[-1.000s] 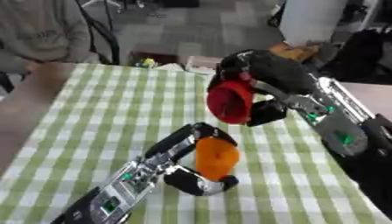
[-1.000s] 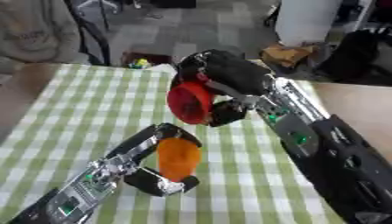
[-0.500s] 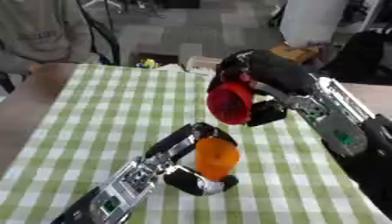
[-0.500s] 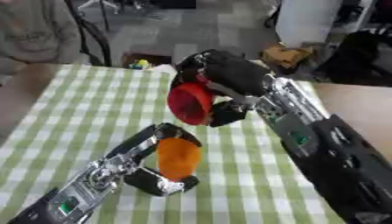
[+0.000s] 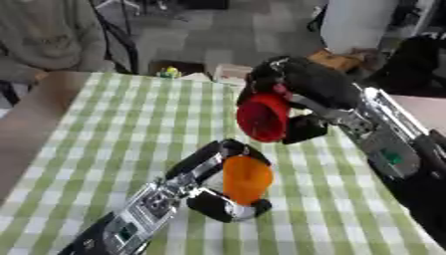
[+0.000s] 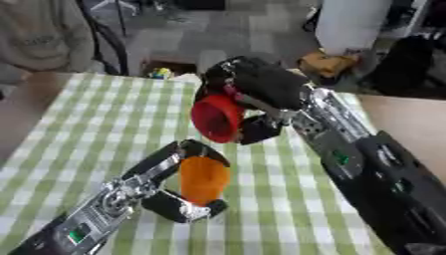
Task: Pour the contents of one cup into another cup.
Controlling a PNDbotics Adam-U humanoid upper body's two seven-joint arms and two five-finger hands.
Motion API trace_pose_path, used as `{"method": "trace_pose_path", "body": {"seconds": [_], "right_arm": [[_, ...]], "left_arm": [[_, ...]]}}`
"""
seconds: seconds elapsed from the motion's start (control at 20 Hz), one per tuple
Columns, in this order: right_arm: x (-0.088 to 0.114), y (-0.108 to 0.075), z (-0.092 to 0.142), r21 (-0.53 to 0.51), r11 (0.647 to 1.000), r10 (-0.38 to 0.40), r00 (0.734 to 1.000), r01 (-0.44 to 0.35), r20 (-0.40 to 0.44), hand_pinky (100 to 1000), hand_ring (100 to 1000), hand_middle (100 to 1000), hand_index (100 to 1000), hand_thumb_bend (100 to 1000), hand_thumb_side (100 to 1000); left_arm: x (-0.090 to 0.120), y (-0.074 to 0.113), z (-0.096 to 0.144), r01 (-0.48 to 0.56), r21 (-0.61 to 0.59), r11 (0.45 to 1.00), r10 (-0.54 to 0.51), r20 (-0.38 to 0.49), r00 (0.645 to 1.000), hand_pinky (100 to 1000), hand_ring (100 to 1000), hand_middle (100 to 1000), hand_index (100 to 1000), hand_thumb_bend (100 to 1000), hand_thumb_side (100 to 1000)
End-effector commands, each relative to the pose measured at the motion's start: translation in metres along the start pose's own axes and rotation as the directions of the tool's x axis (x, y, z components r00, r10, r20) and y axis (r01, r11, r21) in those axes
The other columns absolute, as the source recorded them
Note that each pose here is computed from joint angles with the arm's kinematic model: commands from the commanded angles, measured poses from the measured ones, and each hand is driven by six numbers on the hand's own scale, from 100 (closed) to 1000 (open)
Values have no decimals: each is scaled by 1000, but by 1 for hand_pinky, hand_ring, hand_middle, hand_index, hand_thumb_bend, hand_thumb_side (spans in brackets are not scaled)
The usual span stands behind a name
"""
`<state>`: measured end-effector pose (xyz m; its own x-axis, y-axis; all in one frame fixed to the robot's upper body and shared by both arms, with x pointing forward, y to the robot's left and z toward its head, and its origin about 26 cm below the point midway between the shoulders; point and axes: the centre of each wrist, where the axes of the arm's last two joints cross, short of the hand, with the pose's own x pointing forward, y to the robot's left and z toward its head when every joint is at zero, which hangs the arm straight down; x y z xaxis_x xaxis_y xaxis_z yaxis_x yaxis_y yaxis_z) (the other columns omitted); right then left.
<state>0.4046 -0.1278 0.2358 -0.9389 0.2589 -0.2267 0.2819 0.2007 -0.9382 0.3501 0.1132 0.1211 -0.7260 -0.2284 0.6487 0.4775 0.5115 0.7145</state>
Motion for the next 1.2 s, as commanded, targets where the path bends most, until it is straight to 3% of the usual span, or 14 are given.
{"method": "trace_pose_path", "body": {"seconds": [0.05, 1.2], "right_arm": [[-2, -14, -1, -5, 999, 46, 999, -46, 16, 597, 537, 306, 461, 100, 100], [0, -15, -1, 7, 995, 100, 995, -100, 29, 600, 539, 318, 466, 100, 100]], "left_arm": [[4, 10, 0, 22, 9, 1000, -22, 15, 1000, 375, 240, 130, 641, 103, 256], [3, 10, 0, 18, 5, 1000, -18, 17, 1000, 380, 239, 134, 641, 100, 262]]}}
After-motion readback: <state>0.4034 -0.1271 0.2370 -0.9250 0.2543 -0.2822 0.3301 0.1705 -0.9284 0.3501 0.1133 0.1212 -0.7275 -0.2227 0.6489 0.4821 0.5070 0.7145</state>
